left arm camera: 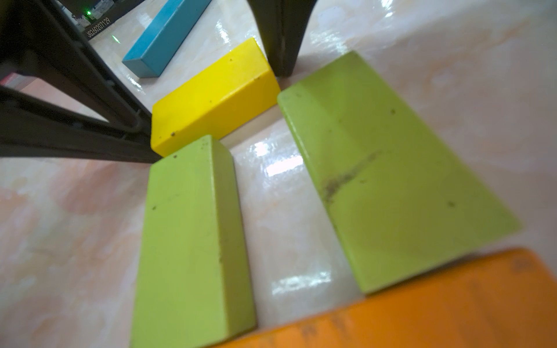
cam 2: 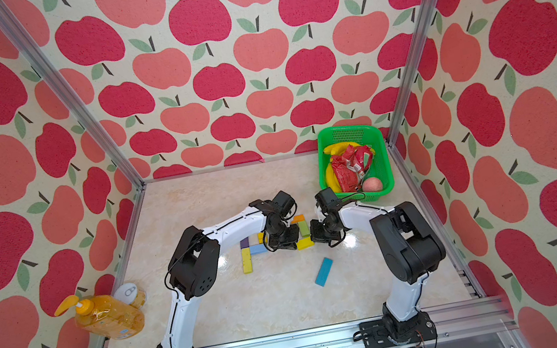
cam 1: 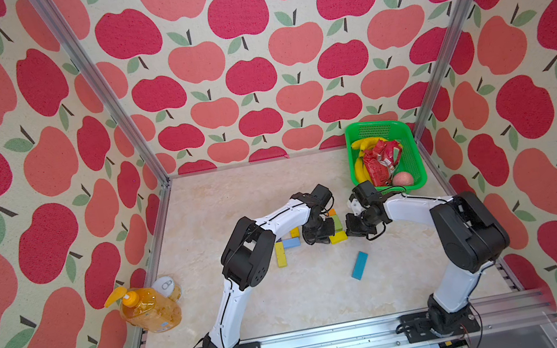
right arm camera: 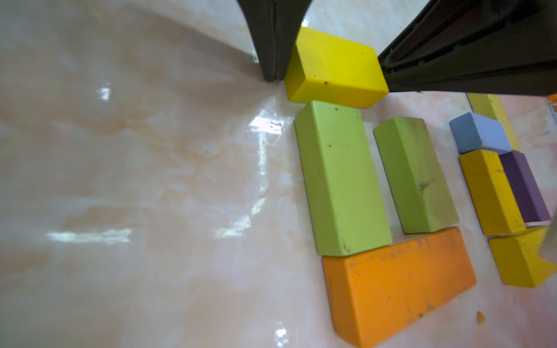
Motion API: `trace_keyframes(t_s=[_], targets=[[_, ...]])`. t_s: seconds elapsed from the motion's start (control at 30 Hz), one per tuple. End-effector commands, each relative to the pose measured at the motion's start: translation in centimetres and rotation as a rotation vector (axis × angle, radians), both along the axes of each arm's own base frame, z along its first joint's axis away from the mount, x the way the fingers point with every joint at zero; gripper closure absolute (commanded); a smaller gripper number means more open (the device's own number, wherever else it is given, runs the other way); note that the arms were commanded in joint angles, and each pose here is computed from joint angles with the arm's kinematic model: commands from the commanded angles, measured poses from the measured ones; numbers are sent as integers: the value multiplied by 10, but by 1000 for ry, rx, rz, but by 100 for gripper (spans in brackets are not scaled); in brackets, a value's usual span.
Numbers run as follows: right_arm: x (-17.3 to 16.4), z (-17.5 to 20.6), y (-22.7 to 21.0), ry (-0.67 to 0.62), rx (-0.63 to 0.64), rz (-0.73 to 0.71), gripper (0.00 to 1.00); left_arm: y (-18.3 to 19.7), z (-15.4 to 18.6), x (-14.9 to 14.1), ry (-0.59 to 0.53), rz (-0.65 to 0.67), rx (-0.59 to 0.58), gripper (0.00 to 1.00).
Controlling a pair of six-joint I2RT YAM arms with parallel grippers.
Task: Assemble the letter p with building blocks
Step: Assemble the building block at the center of the board.
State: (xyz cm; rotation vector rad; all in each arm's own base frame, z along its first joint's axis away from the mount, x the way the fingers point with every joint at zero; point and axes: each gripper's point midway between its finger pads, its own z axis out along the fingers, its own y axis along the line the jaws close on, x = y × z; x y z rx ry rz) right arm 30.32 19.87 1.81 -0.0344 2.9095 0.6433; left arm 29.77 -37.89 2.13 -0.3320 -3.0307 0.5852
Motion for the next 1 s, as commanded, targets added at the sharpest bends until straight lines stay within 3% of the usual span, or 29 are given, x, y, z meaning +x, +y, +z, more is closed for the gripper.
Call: trace_keyframes(t_s=[0.0,0.97], targets=[[-22,-32,-17,110,-90,8,100,0,-19,2,13,-1,22,100],[-19,-33,-15,127,-85,16,100,-3,-18,11,17,13,3,100]])
